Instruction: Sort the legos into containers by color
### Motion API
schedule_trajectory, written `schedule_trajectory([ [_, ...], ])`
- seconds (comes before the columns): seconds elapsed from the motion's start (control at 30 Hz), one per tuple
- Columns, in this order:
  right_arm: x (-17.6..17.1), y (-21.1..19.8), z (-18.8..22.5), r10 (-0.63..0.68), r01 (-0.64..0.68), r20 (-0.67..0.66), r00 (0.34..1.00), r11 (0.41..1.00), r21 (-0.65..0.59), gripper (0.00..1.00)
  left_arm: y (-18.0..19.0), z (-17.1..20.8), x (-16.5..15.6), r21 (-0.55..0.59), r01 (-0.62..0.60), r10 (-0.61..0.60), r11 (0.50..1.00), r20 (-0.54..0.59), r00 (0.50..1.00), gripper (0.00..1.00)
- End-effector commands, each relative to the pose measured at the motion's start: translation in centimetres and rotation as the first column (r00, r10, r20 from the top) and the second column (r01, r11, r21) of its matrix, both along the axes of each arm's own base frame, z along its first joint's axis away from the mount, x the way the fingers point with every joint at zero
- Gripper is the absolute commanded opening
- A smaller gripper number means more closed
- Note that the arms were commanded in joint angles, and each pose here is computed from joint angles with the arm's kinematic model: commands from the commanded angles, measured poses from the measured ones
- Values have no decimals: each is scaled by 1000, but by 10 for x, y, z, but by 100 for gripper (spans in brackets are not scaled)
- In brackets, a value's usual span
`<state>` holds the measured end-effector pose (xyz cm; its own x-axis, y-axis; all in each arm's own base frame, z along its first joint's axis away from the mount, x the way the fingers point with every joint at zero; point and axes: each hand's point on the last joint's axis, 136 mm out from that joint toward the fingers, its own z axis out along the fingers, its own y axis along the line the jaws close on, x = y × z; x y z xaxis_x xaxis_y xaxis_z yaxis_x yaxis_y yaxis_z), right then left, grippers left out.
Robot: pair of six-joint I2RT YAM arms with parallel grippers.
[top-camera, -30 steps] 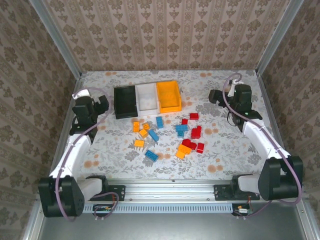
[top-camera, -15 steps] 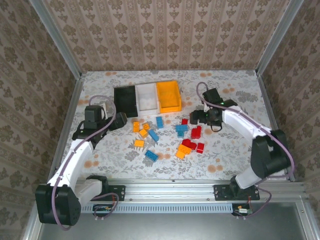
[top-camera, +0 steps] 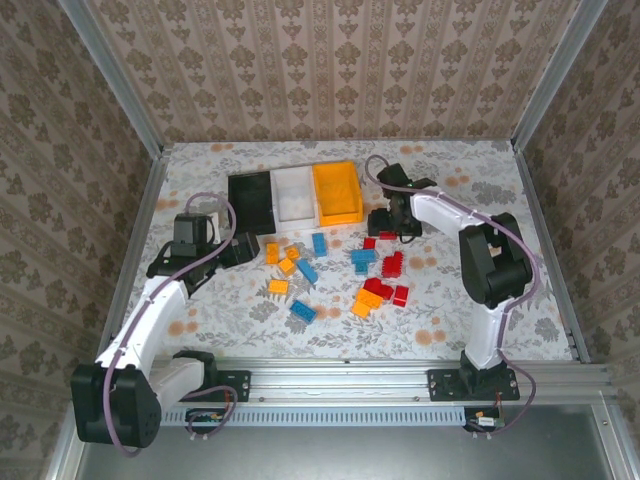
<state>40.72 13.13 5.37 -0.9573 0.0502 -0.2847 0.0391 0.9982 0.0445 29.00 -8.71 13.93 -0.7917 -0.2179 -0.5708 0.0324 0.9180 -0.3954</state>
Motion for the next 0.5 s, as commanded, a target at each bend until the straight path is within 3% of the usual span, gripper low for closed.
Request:
schedule_trajectory([
  [0.0,7,-5,-9,-20,18,-28,999,998,-58,83,1,7,3,2,18,-18,1000,16,1000,100],
  [0.47,21,-8,-32,-44,39,-65,997,997,-73,60,7,7,7,-33,-12,13,999,19,1000,100],
])
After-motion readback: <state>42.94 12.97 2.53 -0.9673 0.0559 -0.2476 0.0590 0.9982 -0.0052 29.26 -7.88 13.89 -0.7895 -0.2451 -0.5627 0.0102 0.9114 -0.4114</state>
